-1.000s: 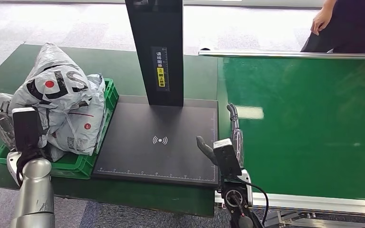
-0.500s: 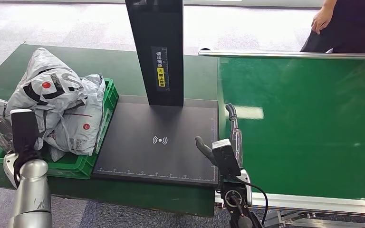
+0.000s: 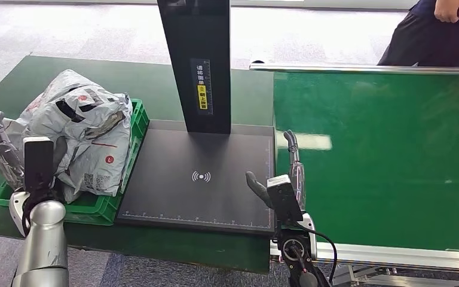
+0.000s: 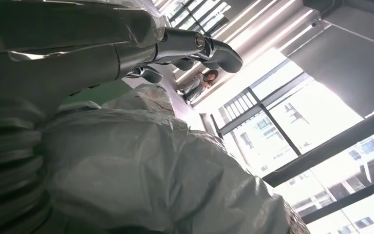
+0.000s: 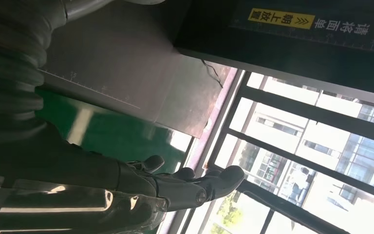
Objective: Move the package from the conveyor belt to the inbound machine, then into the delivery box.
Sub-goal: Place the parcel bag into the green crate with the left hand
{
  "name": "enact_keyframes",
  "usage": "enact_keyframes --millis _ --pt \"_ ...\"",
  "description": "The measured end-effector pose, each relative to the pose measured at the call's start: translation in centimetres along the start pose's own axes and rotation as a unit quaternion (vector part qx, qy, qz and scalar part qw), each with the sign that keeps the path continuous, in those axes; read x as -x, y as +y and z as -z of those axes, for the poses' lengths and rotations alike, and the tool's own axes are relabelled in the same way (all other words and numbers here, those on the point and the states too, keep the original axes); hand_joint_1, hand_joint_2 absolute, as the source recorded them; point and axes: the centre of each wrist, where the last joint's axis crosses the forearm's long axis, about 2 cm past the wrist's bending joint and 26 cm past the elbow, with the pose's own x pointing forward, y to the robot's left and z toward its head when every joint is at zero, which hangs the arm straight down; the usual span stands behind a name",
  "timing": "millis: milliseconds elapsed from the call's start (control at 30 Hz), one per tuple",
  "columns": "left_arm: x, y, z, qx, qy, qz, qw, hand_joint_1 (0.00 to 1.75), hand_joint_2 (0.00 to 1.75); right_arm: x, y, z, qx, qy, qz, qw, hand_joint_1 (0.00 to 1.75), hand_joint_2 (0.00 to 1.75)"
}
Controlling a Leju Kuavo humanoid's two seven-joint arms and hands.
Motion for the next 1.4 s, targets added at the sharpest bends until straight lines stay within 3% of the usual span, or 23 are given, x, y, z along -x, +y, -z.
enact_keyframes --millis 200,600,833,1100,1400 --pt "-1.8 -0.7 -1.5 0.024 -0.024 -0.034 0.999 0.00 1.75 0.0 -0.1 0.0 0.001 0.000 -0.002 1.000 0.00 1.75" --pt "-6.9 -1.9 -6.4 0.103 -0.090 -0.155 0.978 0.00 1.75 0.1 -0.3 0.1 0.006 -0.001 -0.005 1.000 0.00 1.75" --pt "-9.8 -3.1 -10.6 0.178 -0.126 -0.195 0.956 0.00 1.75 0.3 -0.5 0.1 0.008 -0.005 -0.006 1.000 0.00 1.75" --pt "-10.8 -3.4 -12.1 0.203 -0.133 -0.214 0.946 0.00 1.75 0.4 -0.6 0.0 0.009 -0.006 -0.008 1.000 0.00 1.75" --pt "-10.8 -3.9 -16.1 0.265 -0.116 -0.234 0.928 0.00 1.75 1.1 -1.0 -0.8 0.008 0.006 -0.010 1.000 0.00 1.75"
